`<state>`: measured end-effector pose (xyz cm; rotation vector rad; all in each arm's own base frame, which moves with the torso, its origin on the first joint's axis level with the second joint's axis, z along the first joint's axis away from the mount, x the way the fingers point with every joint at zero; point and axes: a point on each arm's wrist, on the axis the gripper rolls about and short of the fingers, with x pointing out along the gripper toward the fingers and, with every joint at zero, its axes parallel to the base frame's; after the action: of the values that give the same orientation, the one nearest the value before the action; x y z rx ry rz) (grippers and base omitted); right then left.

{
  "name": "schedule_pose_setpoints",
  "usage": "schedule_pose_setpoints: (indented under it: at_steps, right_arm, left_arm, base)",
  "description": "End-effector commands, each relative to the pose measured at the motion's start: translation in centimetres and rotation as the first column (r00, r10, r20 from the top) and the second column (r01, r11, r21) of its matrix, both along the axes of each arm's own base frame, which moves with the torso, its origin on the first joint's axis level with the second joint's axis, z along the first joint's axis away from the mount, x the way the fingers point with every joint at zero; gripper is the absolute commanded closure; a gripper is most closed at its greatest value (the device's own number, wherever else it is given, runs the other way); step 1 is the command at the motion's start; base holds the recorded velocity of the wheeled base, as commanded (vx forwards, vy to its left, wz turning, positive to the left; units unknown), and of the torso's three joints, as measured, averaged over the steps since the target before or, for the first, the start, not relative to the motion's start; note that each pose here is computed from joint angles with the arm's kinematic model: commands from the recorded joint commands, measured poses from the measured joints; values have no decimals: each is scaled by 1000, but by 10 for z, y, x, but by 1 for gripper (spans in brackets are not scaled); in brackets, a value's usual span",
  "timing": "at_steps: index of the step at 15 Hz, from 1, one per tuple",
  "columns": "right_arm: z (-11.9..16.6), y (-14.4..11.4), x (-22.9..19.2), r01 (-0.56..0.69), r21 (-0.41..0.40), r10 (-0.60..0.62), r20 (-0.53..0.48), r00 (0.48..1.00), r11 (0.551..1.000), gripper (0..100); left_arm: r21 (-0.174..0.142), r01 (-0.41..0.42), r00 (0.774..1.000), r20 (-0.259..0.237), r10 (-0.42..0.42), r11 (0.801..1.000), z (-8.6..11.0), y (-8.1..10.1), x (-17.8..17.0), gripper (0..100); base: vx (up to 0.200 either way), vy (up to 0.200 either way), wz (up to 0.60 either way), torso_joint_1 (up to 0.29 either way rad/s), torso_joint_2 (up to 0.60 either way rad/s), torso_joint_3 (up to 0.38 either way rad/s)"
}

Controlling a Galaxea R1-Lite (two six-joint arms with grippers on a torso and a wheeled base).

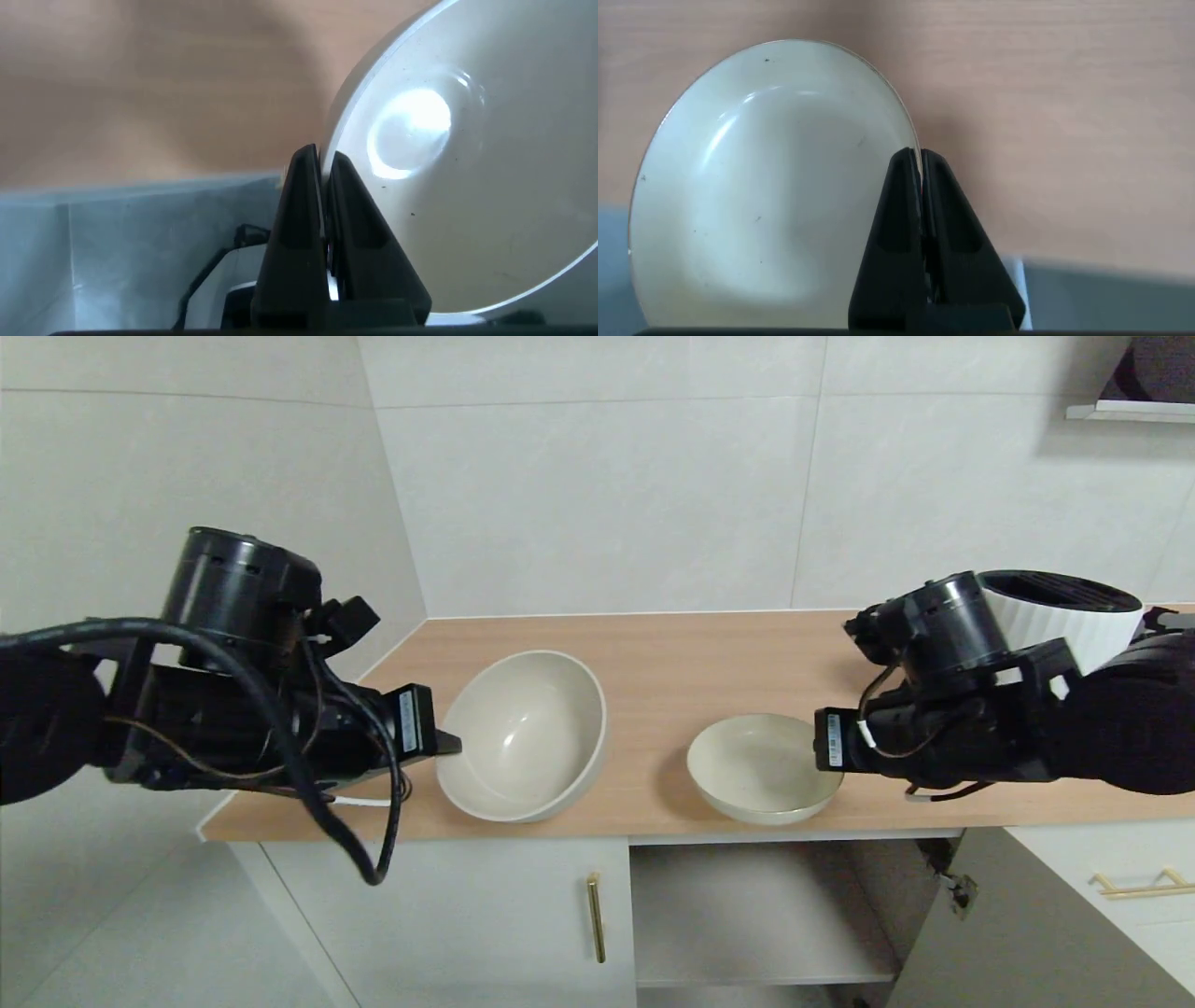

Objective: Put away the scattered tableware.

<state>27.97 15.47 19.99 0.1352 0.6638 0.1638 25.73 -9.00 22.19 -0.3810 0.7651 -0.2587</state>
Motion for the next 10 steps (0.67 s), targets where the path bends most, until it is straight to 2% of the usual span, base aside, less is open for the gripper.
schedule_pose_setpoints:
  at_steps: [1,4,7,10]
  right_arm:
    - [30,-22,-29,9,33,-10,55,998,999,100]
    - [27,-41,-65,-25,5,25,-28,999,1000,100]
    - [22,-48,-79,-27,-3,27,-58,998,1000,100]
    - [13,-55,-90,-26,-10,25,-81,996,1000,100]
  left_arm:
    - [-15,10,999,40,-9,1000,11,11,-34,100]
    - [-45,57,998,28,-56,997,6,17,-57,100]
    - [-46,76,997,-6,-77,996,-6,20,-73,100]
    - [-41,76,997,-22,-77,996,-10,20,-75,100]
  base:
    - [0,0,0,0,0,0]
    - [0,0,0,0,0,0]
    - [0,0,0,0,0,0]
    - [0,0,0,0,0,0]
